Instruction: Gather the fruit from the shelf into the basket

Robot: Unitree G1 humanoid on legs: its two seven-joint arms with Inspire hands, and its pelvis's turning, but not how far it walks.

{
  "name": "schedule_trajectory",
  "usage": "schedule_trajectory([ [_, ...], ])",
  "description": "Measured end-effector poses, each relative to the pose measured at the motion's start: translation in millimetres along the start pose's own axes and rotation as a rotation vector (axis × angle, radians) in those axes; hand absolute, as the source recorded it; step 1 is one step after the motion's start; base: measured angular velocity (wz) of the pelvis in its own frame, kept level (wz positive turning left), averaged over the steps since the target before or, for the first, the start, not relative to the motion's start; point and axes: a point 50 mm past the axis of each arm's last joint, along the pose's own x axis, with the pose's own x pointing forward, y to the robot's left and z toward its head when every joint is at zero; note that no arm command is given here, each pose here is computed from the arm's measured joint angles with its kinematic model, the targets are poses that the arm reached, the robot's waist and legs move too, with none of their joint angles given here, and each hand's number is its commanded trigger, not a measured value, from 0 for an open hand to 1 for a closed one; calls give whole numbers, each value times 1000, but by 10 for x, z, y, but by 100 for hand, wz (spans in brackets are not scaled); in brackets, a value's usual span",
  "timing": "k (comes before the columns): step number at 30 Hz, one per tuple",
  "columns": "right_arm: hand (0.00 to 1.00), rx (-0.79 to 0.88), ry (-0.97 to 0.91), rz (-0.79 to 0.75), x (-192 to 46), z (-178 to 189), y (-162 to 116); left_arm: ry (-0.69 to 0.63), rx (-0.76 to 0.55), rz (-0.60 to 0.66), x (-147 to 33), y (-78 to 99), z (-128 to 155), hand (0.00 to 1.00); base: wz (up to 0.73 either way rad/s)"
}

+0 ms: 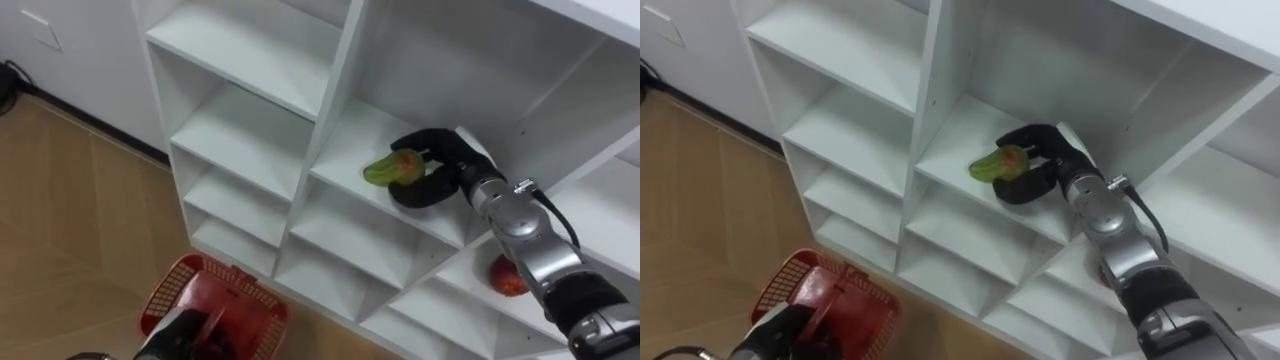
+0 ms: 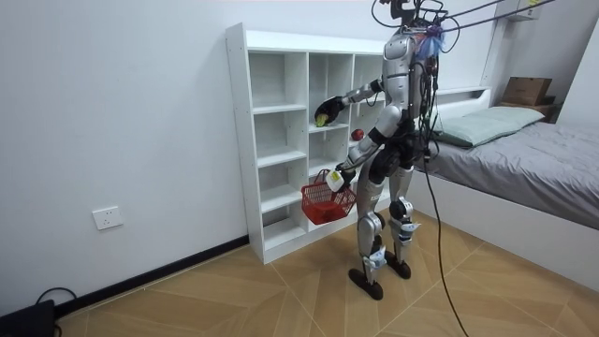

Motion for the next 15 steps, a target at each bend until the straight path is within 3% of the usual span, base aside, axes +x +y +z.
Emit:
schedule_trajectory([
  [11, 100, 24, -71, 37, -107, 45, 147, -15, 7, -26, 16, -60, 45, 100, -3],
  [15, 100, 76, -98, 60, -268, -13, 329, -2, -7, -42, 28, -158, 24, 100, -19],
])
